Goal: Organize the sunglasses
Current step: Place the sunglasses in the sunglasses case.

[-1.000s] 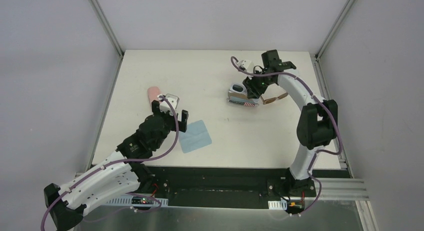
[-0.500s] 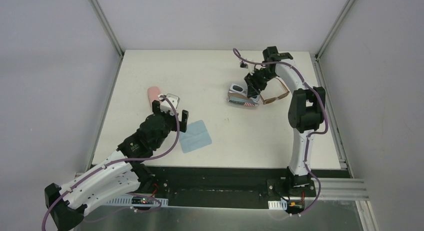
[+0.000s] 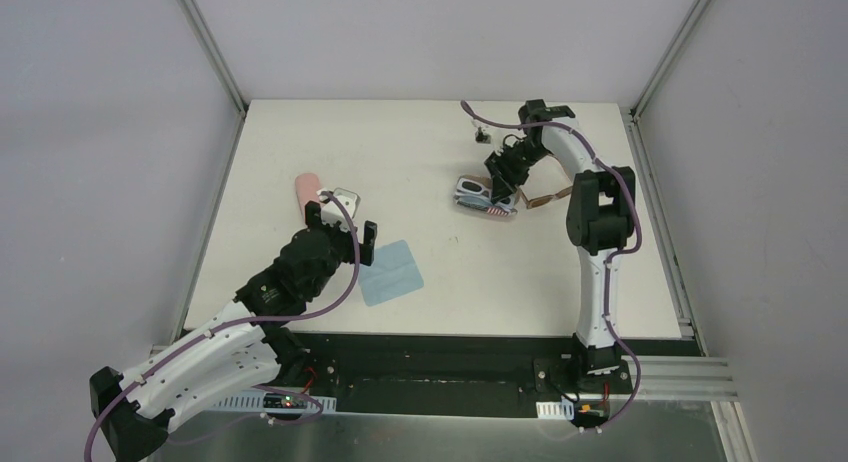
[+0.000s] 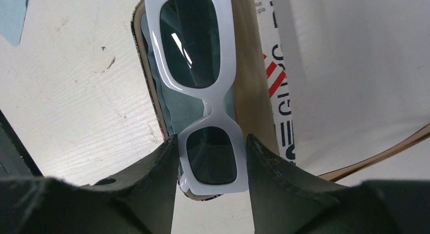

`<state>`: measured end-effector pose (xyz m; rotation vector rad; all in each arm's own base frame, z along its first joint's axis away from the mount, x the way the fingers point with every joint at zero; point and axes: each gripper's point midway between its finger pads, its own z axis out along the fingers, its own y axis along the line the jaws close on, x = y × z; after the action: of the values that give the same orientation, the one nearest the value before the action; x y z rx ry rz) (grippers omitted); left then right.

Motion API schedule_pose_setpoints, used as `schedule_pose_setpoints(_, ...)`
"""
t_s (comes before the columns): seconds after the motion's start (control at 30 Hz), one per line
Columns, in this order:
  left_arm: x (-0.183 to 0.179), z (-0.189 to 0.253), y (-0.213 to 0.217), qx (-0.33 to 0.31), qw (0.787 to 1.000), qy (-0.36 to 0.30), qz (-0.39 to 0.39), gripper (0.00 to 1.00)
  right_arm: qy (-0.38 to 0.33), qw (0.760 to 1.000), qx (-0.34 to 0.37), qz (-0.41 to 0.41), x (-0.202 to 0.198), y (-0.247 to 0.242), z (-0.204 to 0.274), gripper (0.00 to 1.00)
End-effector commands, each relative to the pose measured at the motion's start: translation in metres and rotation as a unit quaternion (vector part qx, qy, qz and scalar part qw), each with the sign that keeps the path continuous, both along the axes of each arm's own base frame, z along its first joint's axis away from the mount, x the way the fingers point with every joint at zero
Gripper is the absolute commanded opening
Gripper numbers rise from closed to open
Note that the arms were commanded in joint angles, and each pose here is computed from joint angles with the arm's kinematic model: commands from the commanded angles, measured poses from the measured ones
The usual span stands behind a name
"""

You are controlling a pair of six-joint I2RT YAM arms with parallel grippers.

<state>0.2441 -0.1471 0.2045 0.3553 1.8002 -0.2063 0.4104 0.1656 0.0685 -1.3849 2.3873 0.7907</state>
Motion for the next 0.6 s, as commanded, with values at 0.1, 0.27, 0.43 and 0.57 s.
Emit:
schedule_pose_setpoints(0.1,0.002,0.004,-0.002,-0.010,1.000,-0.005,-0.004,0.84,0.003,1.000,0.020,0.023,-0.004,0.005,0.011,0.34)
schedule_pose_setpoints(0.27,0.002,0.003,-0.003,-0.008,1.000,-0.002,-0.006,0.84,0.013,0.999,0.018,0.028,-0.014,0.004,0.008,0.33)
schedule_pose_setpoints(0.43,0.002,0.002,-0.004,-0.009,1.000,0.000,-0.008,0.84,0.027,0.999,0.024,0.025,-0.024,0.005,0.008,0.33)
schedule_pose_setpoints(0.57,0.003,0.002,-0.006,-0.009,1.000,0.002,-0.011,0.84,0.046,0.998,0.030,0.023,-0.034,0.006,0.003,0.35)
